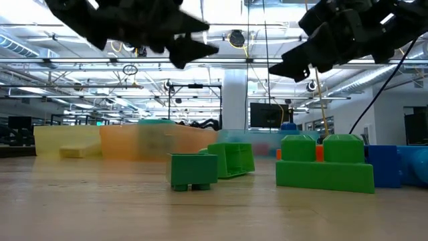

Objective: Pick & Place Toys
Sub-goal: Put the middle green game piece into the blue bin

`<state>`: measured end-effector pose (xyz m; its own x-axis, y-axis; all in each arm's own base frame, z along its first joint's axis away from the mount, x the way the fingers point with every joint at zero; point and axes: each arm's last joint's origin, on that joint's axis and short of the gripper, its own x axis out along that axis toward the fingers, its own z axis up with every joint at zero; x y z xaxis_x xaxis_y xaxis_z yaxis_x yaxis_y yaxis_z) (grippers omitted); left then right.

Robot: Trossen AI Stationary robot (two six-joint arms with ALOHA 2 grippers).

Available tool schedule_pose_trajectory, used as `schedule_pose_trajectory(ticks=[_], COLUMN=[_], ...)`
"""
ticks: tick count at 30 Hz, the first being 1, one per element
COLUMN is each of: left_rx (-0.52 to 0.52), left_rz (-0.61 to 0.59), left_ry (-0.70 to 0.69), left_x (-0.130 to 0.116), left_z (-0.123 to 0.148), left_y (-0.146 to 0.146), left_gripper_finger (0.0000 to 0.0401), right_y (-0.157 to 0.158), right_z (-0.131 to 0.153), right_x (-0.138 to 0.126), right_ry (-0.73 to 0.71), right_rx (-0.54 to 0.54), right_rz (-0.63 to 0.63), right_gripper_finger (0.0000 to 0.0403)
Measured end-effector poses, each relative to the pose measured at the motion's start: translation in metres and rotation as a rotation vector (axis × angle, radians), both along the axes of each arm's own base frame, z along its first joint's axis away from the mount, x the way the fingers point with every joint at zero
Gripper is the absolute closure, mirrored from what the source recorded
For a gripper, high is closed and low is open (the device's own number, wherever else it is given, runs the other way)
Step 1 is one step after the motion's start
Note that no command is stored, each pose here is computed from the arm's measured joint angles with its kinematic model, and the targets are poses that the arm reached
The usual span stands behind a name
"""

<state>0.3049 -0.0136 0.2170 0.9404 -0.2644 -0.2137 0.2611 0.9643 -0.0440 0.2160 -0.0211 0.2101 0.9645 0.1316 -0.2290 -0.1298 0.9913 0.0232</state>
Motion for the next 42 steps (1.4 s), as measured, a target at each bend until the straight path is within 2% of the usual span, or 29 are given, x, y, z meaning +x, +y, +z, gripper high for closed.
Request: schedule_pose_trajectory(ticks=[3, 6, 10, 14, 17, 21, 26, 31, 36, 42], left_rx=[0.007, -0.024, 0.018, -0.002, -0.04, -0.115, -0.149, -0.174, -0.161, -0.26], left_rz=[-0.037, 0.007, 0.134, 0.299, 0.377, 0.41, 0.453, 0.571, 0.651, 0.763], left_ry=[0.033, 0.174, 0.396, 0.546, 0.601, 0.613, 0.645, 0.705, 0.71, 0.747], left_x=[0.01, 0.021, 0.036, 0.051, 0.065, 0.081, 0.094, 0.09, 0.082, 0.078], left_z=[0.0, -0.008, -0.029, -0.047, -0.054, -0.059, -0.068, -0.071, -0.061, -0.032], left_y=[-0.031, -0.059, -0.089, -0.106, -0.115, -0.129, -0.14, -0.137, -0.132, -0.128], left_gripper_finger=[0.0091, 0.0091, 0.0091, 0.0091, 0.0091, 0.0091, 0.0091, 0.0091, 0.0091, 0.0091], right_y=[0.001, 0.0, -0.003, -0.004, -0.004, -0.003, 0.005, 0.016, 0.024, 0.028], right_z=[0.004, 0.005, 0.007, 0.006, 0.006, 0.006, 0.006, 0.006, 0.006, 0.006], right_x=[0.0, -0.001, -0.001, -0.001, -0.001, -0.001, 0.0, 0.0, 0.0, 0.0], right_ry=[-0.027, -0.031, -0.043, -0.041, -0.039, -0.037, -0.032, -0.042, -0.047, -0.04], right_rx=[-0.004, -0.005, -0.023, -0.011, 0.007, 0.024, 0.007, -0.029, -0.063, -0.061], right_rz=[0.0, -0.023, -0.112, -0.154, -0.158, -0.157, -0.116, -0.056, -0.012, 0.005], right_gripper_finger=[0.0136, 0.0138, 0.0138, 0.0142, 0.0146, 0.0153, 0.016, 0.0168, 0.0172, 0.0173])
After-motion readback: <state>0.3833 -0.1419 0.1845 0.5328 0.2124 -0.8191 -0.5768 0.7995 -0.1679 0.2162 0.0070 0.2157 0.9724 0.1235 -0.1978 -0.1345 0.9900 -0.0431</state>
